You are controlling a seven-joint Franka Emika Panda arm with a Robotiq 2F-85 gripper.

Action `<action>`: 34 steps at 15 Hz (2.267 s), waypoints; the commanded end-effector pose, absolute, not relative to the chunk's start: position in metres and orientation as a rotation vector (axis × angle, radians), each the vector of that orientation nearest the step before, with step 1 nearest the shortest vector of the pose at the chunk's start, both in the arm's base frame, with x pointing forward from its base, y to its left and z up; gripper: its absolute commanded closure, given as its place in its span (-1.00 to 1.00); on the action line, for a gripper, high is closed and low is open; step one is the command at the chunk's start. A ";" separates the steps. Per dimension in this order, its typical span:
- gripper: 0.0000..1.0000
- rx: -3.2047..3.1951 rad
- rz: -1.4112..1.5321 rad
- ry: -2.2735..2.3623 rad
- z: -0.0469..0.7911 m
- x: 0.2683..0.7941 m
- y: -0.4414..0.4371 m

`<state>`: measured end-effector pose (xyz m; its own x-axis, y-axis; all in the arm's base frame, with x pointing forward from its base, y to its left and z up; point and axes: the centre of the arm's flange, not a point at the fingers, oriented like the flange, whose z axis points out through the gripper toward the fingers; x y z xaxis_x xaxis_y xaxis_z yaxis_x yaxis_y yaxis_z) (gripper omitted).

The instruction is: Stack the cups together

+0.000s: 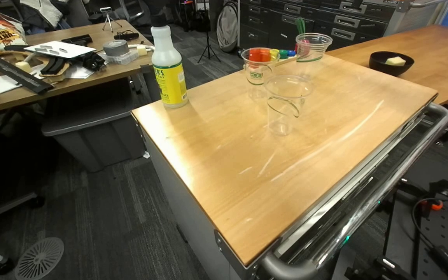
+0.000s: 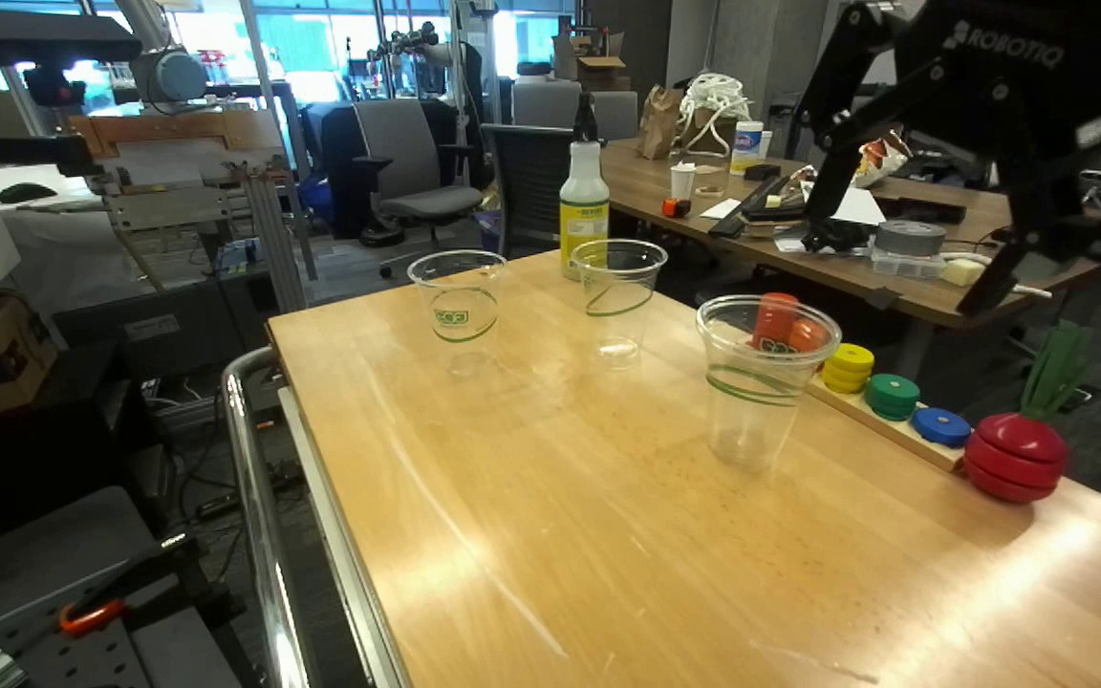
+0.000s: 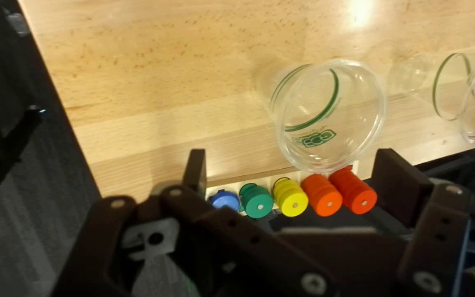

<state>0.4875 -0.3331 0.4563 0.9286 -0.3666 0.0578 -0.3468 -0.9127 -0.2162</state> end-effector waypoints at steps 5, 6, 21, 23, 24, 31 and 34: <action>-1.00 -3.308 0.033 0.706 0.524 0.502 -0.203; -1.00 -3.370 0.096 0.673 0.526 0.505 -0.187; -1.00 -3.326 0.125 0.216 0.513 0.547 -0.080; -1.00 -3.271 0.084 0.192 0.513 0.561 -0.075; -1.00 -3.250 0.071 0.177 0.512 0.567 -0.072; -1.00 -3.232 0.029 0.112 0.483 0.616 -0.041; -1.00 -3.233 0.034 0.086 0.463 0.637 -0.029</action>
